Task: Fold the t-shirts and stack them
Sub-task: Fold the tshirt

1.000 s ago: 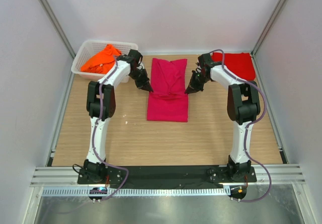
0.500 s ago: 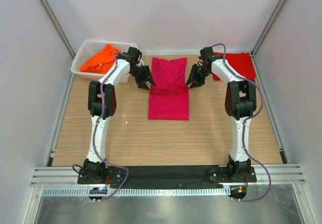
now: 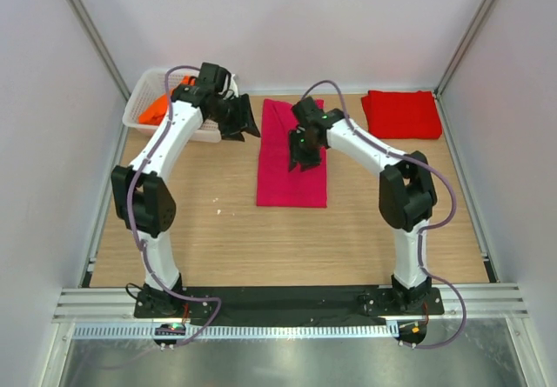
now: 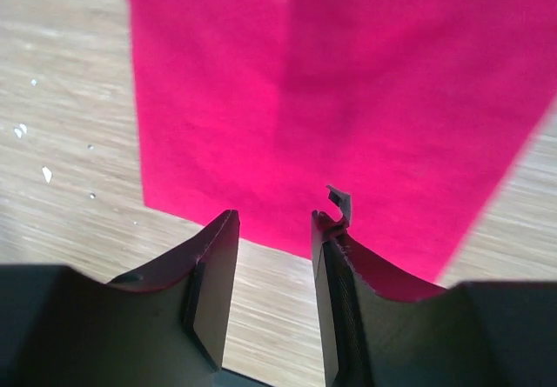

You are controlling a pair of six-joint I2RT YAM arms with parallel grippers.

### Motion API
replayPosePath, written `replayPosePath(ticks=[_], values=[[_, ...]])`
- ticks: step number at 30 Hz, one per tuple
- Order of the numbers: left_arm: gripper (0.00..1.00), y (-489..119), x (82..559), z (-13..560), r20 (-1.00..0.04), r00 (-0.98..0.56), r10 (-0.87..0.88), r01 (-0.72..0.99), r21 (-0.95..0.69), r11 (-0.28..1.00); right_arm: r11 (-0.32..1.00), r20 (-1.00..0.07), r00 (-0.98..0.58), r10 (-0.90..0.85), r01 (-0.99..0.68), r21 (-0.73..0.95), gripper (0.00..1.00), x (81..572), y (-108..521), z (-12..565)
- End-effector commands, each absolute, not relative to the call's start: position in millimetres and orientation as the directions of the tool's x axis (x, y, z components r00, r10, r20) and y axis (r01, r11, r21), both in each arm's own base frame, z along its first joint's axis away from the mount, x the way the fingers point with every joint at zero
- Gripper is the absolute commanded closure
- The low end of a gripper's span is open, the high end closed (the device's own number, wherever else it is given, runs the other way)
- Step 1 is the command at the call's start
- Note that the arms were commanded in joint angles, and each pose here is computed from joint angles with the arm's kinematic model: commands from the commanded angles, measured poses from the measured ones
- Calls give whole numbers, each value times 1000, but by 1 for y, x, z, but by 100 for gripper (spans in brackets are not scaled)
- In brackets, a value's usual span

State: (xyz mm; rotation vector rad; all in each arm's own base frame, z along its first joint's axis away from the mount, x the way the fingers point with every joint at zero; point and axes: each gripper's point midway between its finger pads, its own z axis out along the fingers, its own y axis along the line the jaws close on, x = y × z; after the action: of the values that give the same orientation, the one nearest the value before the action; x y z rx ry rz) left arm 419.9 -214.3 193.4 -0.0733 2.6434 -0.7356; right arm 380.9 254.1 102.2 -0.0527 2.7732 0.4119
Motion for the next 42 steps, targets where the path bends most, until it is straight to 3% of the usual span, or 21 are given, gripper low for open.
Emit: replayPosePath(ticks=[1, 4, 5, 9, 13, 17, 20, 27, 31, 35, 38, 42], values=[[46, -221, 402, 184, -393, -918, -50, 149, -461, 875, 967, -424, -904, 65, -48, 249, 55, 409, 256, 98], [50, -243, 373, 158, -322, -946, 40, 202, -487, 850, 963, -393, -918, 53, -57, 263, 56, 401, 257, 96], [57, -250, 371, 153, -329, -943, 51, 221, -503, 836, 962, -374, -926, 51, -55, 266, 57, 391, 253, 93], [73, -278, 352, 117, -271, -959, 84, 221, -527, 821, 956, -353, -934, 53, -54, 288, 77, 372, 249, 76], [74, -293, 356, 87, -250, -963, 100, 216, -492, 843, 967, -319, -948, 12, -70, 245, 73, 359, 239, 48], [76, -279, 344, 42, -135, -987, 88, 137, -412, 901, 973, -277, -961, -10, -73, 218, 68, 343, 232, 30], [77, -264, 312, 13, -24, -997, 75, 79, -360, 930, 975, -239, -971, -15, -67, 212, 66, 325, 225, 21], [78, -257, 229, -10, 56, -993, 105, 84, -290, 953, 974, -198, -980, -13, -57, 221, 65, 263, 203, 20], [77, -269, 186, 14, 31, -992, 122, 105, -332, 937, 961, -157, -987, 15, -29, 275, 64, 215, 190, 31], [67, -274, 165, 44, -18, -990, 139, 136, -369, 920, 950, -237, -971, 41, -36, 311, 57, 209, 182, 72], [57, -267, 182, 74, -113, -984, 139, 169, -324, 931, 953, -357, -930, 81, -33, 301, 47, 247, 175, 104], [54, -274, 230, 119, -245, -957, 155, 230, -315, 921, 943, -405, -904, 140, -2, 332, 44, 307, 180, 123]])
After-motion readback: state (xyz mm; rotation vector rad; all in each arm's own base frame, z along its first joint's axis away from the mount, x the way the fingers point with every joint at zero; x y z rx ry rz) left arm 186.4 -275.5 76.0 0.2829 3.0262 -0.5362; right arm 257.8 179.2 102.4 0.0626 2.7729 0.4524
